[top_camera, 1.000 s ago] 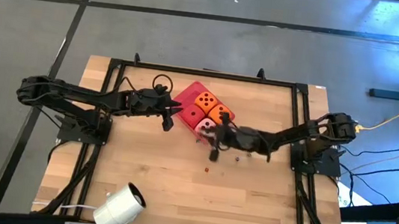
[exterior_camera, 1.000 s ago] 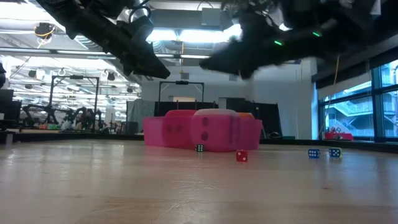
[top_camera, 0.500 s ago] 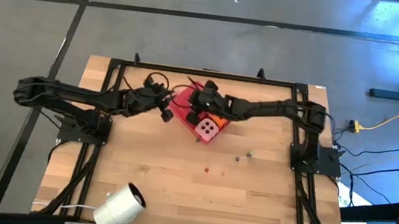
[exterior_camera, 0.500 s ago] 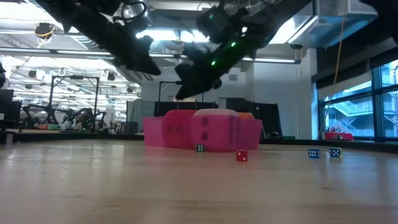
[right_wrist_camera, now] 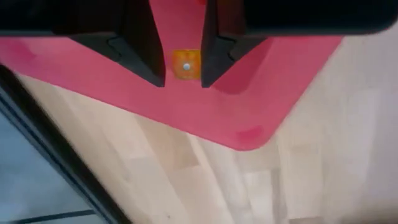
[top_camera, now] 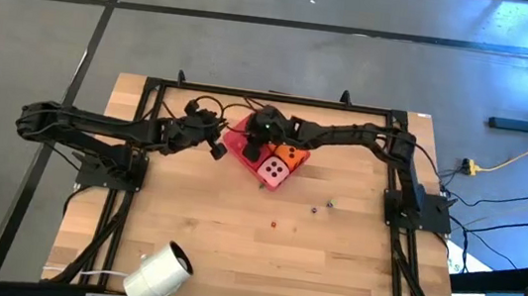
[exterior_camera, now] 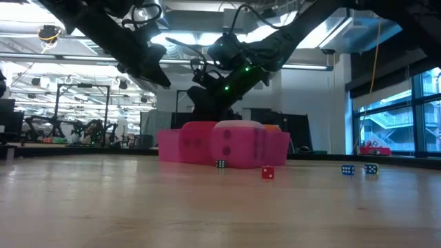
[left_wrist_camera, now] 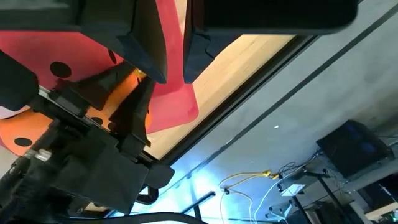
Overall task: Pick & Place Dice
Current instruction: Put the small yellow die into the red bin
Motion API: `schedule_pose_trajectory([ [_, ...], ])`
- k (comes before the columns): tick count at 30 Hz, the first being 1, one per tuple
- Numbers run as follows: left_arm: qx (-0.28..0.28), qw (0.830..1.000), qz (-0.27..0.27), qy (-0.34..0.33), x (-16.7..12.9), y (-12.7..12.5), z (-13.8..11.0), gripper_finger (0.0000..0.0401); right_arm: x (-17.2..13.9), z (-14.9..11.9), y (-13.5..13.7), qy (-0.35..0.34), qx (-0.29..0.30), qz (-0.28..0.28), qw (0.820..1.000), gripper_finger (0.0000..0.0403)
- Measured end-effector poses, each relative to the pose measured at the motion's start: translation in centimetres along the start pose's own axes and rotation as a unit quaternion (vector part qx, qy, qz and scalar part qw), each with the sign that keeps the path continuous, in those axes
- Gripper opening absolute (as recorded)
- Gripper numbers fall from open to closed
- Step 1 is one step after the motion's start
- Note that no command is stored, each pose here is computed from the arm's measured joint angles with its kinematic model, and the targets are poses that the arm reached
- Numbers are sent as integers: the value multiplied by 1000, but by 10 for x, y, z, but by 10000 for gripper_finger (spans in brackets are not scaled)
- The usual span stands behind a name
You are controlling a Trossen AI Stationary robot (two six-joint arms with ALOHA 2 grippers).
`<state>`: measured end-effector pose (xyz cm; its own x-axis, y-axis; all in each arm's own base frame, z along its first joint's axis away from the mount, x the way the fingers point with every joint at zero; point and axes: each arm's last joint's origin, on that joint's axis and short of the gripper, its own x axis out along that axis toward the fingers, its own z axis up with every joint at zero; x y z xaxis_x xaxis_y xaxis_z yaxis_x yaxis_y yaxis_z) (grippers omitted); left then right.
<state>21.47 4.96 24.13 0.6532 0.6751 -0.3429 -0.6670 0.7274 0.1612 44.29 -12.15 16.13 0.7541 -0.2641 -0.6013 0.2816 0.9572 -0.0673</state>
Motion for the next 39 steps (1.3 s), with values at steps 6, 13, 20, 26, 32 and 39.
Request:
schedule_pose_trajectory([
  [6, 0, 1000, -1, 0, 0, 0, 0, 44, 0, -2, -7, 9, 19, -25, 999, 144],
  [13, 0, 1000, -1, 0, 0, 0, 0, 43, -9, 5, -2, 8, 43, 33, 998, 172],
  [20, 0, 1000, -1, 0, 0, 0, 0, 43, -15, 1, -2, 45, 55, 34, 997, 178],
  [26, -1, 1000, -2, 0, 0, 0, 0, 41, -16, 0, -2, 61, 71, 34, 995, 178],
  [32, -2, 1000, -15, 1, 0, -1, 0, 39, -24, 3, -2, 63, 83, 38, 994, 178],
  [39, -1, 1000, -21, 2, 0, -1, 0, 42, -30, 7, 1, 63, 83, 73, 992, 178],
])
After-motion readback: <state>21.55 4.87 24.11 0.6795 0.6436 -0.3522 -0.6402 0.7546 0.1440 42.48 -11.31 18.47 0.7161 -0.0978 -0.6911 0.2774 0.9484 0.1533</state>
